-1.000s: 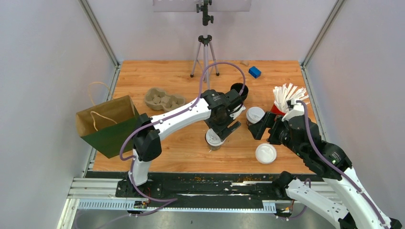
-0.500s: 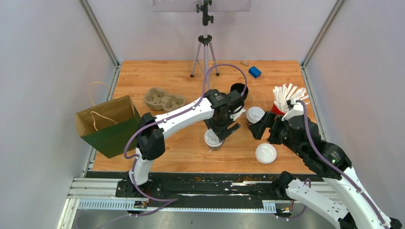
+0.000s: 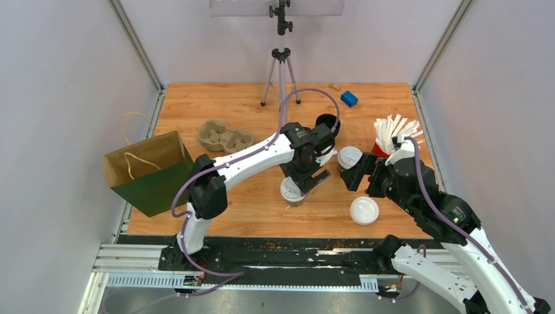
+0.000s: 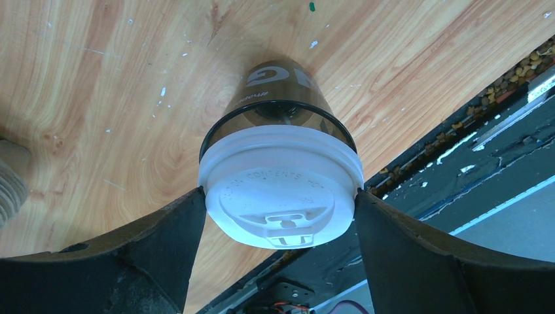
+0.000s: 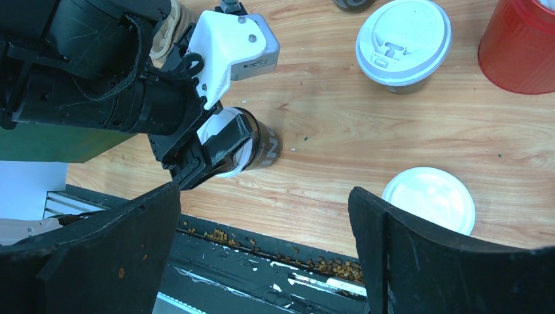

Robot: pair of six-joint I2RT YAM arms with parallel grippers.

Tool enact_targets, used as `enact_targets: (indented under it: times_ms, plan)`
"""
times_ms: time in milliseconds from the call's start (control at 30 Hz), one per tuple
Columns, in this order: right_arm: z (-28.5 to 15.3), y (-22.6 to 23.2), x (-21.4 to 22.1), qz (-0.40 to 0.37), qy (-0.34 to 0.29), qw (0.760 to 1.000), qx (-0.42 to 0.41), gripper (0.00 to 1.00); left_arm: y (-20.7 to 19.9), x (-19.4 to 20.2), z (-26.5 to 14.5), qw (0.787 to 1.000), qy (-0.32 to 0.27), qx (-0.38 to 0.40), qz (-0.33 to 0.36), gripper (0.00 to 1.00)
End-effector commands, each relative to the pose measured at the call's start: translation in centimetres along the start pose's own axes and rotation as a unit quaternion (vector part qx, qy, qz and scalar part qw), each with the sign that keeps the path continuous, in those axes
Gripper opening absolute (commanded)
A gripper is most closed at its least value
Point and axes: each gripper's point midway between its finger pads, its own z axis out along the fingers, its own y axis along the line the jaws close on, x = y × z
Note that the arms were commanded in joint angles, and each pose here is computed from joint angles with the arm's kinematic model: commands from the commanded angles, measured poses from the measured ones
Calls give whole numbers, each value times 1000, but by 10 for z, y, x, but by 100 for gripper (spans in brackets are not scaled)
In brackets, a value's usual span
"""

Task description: Pack the takeout coffee

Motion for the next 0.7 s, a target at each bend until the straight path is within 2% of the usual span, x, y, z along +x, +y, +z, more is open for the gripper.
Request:
enact_targets:
  times_ms: [0, 133, 233, 400, 567, 667]
  plan:
    - [-5, 5, -12, -4, -21, 1000, -9, 100, -7, -12, -5, 1000, -20, 14, 10, 89]
    - [-4, 6, -10, -5, -18, 1000, -12, 100, -9, -13, -2, 1000, -18, 19, 12, 91]
    - [-5, 6, -10, -6, -17, 1000, -13, 100, -8, -13, 1, 1000, -14, 19, 12, 100]
    - [-6, 3, -9, -9, -17, 1000, -9, 100, -6, -19, -6, 1000, -27, 11, 8, 100]
    - [-5, 7, -6, -12, -8, 1000, -19, 100, 8, -38, -40, 996, -84, -27, 1, 100]
    - [-2, 11, -3, -15, 1, 1000, -27, 100, 23, -48, -65, 989, -136, -44, -26, 100]
